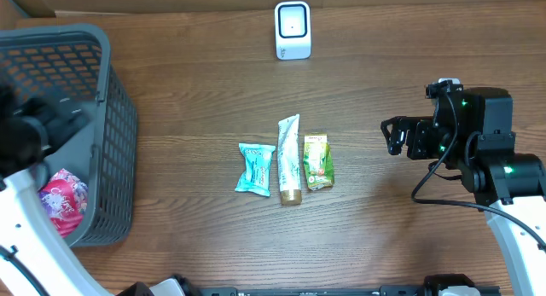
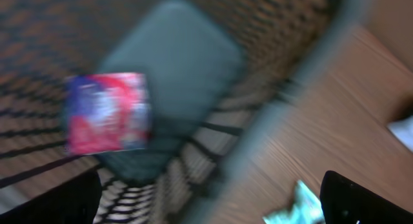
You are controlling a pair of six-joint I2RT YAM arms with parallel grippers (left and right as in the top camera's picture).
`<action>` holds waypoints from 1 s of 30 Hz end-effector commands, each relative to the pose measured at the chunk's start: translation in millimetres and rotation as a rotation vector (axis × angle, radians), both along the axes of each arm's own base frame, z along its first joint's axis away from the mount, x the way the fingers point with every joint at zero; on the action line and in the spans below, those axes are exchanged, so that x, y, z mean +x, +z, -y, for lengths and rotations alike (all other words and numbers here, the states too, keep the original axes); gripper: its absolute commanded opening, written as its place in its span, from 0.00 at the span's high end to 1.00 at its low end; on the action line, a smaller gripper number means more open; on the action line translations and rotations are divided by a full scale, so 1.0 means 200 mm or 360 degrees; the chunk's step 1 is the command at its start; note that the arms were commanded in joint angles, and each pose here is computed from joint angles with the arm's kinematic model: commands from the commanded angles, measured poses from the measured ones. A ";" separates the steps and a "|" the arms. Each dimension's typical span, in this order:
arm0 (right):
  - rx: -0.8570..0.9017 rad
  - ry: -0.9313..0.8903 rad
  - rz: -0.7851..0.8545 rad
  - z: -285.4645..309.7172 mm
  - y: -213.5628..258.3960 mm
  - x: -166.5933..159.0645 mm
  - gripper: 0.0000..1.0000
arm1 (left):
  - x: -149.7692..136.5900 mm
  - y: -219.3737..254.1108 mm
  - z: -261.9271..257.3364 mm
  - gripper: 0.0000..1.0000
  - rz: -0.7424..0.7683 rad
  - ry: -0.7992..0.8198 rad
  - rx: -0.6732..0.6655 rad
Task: Scan the item barcode
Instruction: 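Reach the left gripper into the basket and grasp the pink-purple pad pack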
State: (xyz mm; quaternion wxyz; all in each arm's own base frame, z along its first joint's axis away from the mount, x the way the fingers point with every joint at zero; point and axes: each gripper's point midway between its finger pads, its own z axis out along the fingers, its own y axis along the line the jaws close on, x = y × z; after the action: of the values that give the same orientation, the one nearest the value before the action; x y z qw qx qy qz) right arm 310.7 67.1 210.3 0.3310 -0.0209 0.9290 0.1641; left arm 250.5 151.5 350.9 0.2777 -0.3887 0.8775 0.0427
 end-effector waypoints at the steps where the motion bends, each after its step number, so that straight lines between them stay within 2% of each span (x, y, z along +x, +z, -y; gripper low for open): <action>1: 0.0003 0.0021 0.0064 -0.01 0.07 0.02 0.00 | -0.12 -0.06 -0.19 0.01 -0.0083 0.0243 0.0041; 8: 0.0003 0.0021 0.0064 -0.01 0.07 0.02 0.00 | -0.16 -0.34 -0.33 0.00 -0.0253 0.0393 -0.0009; 14: 0.0003 0.0021 0.0064 -0.01 0.07 0.02 0.00 | -0.18 -0.72 -0.34 0.00 -0.0444 0.0392 -0.0111; 19: 0.0003 0.0021 0.0064 -0.01 0.07 0.02 0.00 | -0.18 -0.97 -0.34 0.00 -0.0496 0.0348 -0.0113; 24: 0.0003 0.0021 0.0064 -0.01 0.07 0.02 0.00 | -0.19 -1.14 -0.38 0.00 -0.0528 0.0331 -0.0027; 30: 0.0003 0.0021 0.0064 -0.01 0.07 0.02 0.00 | -0.17 -1.20 -0.44 0.00 -0.0521 0.0305 0.0089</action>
State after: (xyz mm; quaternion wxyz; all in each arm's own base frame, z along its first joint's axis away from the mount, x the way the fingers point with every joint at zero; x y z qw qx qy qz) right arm 310.8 67.0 210.4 0.3312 -0.0209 0.9290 0.1639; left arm 219.9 231.9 111.2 0.1364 -0.4668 0.8642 0.1289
